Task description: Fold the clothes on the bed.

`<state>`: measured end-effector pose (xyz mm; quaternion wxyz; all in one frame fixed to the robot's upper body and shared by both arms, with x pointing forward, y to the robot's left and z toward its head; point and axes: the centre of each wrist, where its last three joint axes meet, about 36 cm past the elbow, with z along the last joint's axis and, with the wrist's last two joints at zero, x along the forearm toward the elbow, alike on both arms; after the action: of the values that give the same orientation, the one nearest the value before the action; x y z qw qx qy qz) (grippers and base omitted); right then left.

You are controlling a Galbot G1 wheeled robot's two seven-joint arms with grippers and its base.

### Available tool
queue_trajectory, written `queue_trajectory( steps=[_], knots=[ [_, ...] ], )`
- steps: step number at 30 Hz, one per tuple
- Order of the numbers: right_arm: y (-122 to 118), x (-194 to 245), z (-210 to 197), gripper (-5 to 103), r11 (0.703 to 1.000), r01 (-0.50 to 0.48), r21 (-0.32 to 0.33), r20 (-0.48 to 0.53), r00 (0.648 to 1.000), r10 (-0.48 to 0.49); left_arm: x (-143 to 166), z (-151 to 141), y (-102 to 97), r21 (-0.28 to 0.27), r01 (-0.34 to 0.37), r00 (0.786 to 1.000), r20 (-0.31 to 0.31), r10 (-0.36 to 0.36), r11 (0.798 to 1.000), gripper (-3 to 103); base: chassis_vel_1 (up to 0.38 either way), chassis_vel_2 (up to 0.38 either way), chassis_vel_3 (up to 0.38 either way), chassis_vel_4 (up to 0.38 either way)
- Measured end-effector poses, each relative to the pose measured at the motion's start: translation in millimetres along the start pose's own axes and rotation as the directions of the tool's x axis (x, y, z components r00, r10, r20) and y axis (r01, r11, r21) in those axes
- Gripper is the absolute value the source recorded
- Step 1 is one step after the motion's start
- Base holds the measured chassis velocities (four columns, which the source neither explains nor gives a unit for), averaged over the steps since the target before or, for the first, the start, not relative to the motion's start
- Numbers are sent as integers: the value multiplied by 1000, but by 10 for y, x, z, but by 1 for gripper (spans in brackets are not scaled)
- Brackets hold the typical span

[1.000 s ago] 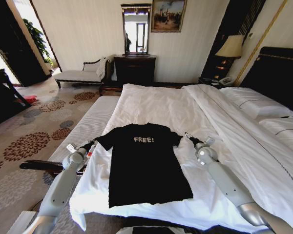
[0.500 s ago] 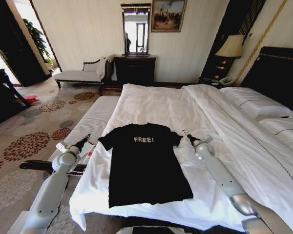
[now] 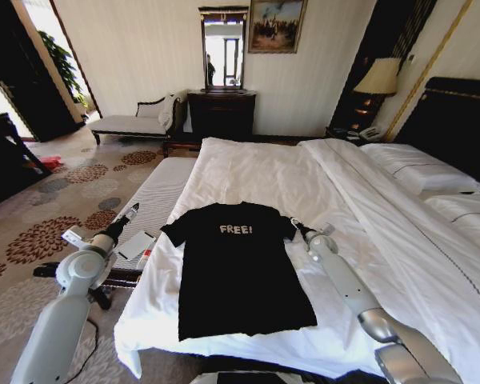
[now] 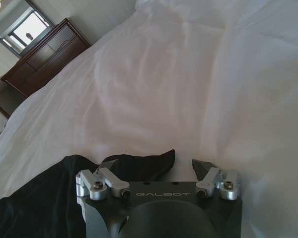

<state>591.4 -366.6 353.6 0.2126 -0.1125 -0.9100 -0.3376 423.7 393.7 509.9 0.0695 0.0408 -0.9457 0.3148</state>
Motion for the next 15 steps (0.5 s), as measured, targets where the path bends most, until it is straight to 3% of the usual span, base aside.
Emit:
queue_trajectory(
  steps=[6,9,10,13,15],
  knots=[
    [-62,2,-3,68,1000,-6,-3,-1,1000,6,11,34,9,-9,12,1000,-3,-12,1000,100,0,0,0,0],
    [-64,2,-1,51,1000,-2,-4,0,1000,2,19,59,19,-15,20,1000,-5,-20,1000,100,0,0,0,0],
    [-64,2,-1,51,1000,-2,-4,0,1000,2,19,59,19,-15,20,1000,-5,-20,1000,100,0,0,0,0],
    [-69,-4,16,35,1000,-4,2,-1,1000,4,28,80,33,-18,27,1000,-7,-27,999,100,0,0,0,0],
    [-80,-12,33,30,1000,-7,6,-3,1000,7,34,85,42,-20,30,1000,-6,-31,999,100,0,0,0,0]
  ],
)
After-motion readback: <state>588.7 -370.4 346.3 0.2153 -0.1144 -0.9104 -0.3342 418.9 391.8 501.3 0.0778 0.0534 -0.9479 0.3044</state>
